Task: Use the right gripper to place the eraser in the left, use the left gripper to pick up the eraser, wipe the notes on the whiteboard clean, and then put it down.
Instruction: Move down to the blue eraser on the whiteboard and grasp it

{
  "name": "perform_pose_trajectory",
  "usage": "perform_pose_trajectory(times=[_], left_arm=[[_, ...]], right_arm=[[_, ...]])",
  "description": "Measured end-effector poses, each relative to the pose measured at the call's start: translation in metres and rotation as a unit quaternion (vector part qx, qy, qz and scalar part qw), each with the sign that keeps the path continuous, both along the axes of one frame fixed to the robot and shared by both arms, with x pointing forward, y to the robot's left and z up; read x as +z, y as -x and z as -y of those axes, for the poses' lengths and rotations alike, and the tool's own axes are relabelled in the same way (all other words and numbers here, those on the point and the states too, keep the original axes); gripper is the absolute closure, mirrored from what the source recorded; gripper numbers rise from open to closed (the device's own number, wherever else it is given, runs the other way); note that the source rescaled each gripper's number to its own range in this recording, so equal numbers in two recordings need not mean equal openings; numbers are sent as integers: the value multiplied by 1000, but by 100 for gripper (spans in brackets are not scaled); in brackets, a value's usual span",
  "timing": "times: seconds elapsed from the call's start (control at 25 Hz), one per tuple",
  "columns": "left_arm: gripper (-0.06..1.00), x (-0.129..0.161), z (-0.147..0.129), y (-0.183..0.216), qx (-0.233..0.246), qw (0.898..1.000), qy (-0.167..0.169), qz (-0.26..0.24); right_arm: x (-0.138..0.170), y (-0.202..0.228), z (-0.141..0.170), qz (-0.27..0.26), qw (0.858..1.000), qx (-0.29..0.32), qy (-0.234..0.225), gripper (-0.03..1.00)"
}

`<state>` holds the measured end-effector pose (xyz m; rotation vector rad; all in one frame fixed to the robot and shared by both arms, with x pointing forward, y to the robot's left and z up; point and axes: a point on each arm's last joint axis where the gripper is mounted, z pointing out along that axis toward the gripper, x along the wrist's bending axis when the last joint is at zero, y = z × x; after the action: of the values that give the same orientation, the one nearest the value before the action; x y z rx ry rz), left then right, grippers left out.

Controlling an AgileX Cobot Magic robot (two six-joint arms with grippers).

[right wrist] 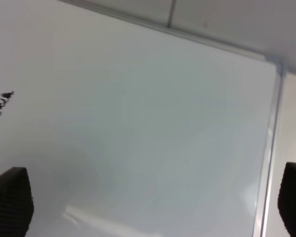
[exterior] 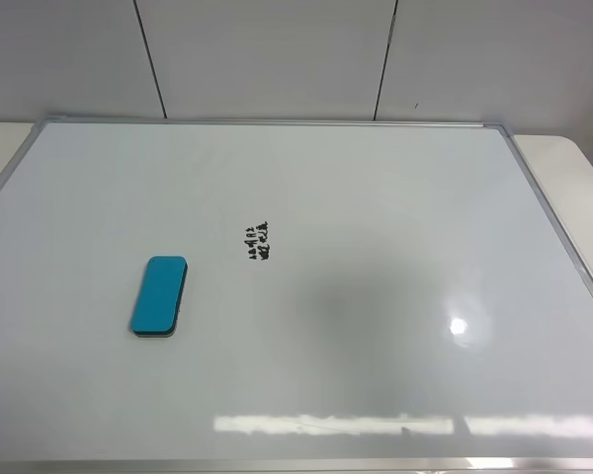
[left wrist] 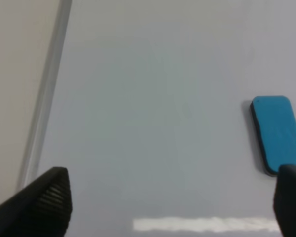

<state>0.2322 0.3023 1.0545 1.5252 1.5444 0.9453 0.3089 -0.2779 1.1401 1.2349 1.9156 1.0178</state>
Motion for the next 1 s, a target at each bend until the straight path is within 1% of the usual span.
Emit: perform_pose_trajectory(times=[0.08, 0.2, 0.32, 0.4, 0.56, 0.64, 0.76, 0.84, 1.0], left_arm=[[31, 0, 0, 0, 0, 1000, 0, 0], [31, 0, 0, 0, 0, 1000, 0, 0], [31, 0, 0, 0, 0, 1000, 0, 0], [31, 0, 0, 0, 0, 1000, 0, 0], [31, 0, 0, 0, 0, 1000, 0, 0], [31, 0, 0, 0, 0, 1000, 0, 0], [31, 0, 0, 0, 0, 1000, 0, 0], [31, 0, 0, 0, 0, 1000, 0, 0], [31, 0, 0, 0, 0, 1000, 0, 0]], right_arm=[[-16, 18, 15, 5, 999, -37, -31, -3], [-38, 44, 27, 20, 995, -72, -65, -3], [-55, 64, 30, 32, 993, -81, -75, -3], [-64, 75, 32, 41, 993, -87, -69, -3], [-71, 83, 33, 42, 992, -112, -39, -3], [-76, 82, 34, 33, 989, -143, -22, -3], [-85, 79, 33, 19, 983, -180, -12, -3], [-86, 78, 32, 17, 981, -194, -9, -3], [-85, 78, 32, 23, 980, -196, -10, -3]])
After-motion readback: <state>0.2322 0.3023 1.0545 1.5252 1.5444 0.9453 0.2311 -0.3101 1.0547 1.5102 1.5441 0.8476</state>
